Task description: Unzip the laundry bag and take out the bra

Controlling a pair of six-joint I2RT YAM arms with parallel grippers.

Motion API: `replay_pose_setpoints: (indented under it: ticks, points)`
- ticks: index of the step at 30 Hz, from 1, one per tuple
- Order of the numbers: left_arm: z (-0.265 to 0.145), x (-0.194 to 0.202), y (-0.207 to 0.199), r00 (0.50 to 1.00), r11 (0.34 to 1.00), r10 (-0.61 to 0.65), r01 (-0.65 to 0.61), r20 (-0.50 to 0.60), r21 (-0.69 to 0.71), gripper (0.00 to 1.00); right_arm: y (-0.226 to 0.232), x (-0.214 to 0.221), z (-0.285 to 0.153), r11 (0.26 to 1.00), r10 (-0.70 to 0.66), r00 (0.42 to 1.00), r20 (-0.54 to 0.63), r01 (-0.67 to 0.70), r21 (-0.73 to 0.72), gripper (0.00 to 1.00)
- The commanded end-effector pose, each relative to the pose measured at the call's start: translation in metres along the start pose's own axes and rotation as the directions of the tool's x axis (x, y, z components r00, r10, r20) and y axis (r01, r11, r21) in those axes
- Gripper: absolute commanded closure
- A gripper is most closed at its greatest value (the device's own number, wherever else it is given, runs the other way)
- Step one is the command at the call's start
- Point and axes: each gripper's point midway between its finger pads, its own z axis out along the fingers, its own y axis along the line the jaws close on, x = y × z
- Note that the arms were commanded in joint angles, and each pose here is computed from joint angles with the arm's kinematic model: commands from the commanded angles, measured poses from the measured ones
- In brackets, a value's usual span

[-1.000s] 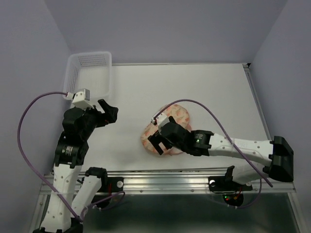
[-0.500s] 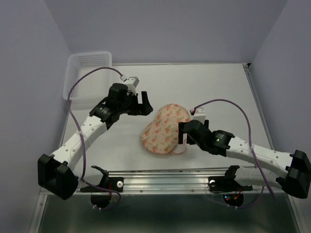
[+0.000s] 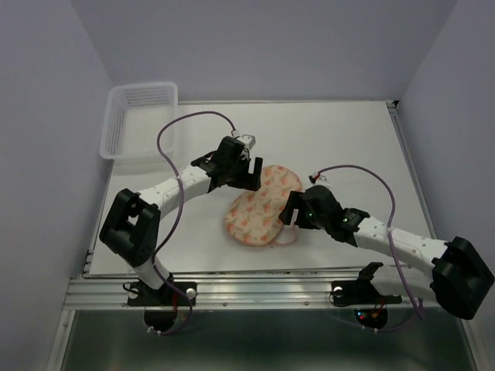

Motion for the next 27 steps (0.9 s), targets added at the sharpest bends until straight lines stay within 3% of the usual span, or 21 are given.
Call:
replay_pose_setpoints:
  ticks: [1, 4, 13, 17, 20, 27]
  points:
    - [-0.002, -0.022, -0.002, 0.998, 1.000, 0.024, -0.024, 0.062, -0.013, 0.07, 0.025, -0.007, 0.014, 0.986, 0.100, 0.995, 0.012, -0.097, -0.136, 0.18]
    - [0.004, -0.009, 0.005, 1.000, 0.999, 0.005, -0.004, 0.029, -0.037, 0.07, 0.027, -0.002, 0.023, 0.981, 0.113, 0.993, -0.010, -0.114, -0.160, 0.19]
    - [0.014, 0.021, 0.017, 0.998, 0.996, -0.052, 0.051, -0.020, -0.069, 0.14, 0.026, 0.001, 0.045, 0.980, 0.126, 0.992, -0.028, -0.129, -0.152, 0.37]
    - [0.018, 0.034, 0.016, 0.996, 0.996, -0.078, 0.075, -0.049, -0.057, 0.18, 0.021, 0.001, 0.051, 0.983, 0.121, 0.992, -0.035, -0.125, -0.137, 0.52]
    - [0.020, 0.044, 0.012, 0.992, 0.994, -0.104, 0.102, -0.069, -0.028, 0.25, 0.016, -0.008, 0.058, 0.987, 0.099, 0.995, -0.028, -0.102, -0.123, 0.71]
    - [0.011, 0.073, -0.011, 0.984, 0.986, -0.143, 0.151, -0.111, 0.069, 0.36, 0.015, -0.043, 0.071, 0.988, 0.029, 1.000, -0.012, -0.030, -0.149, 0.87]
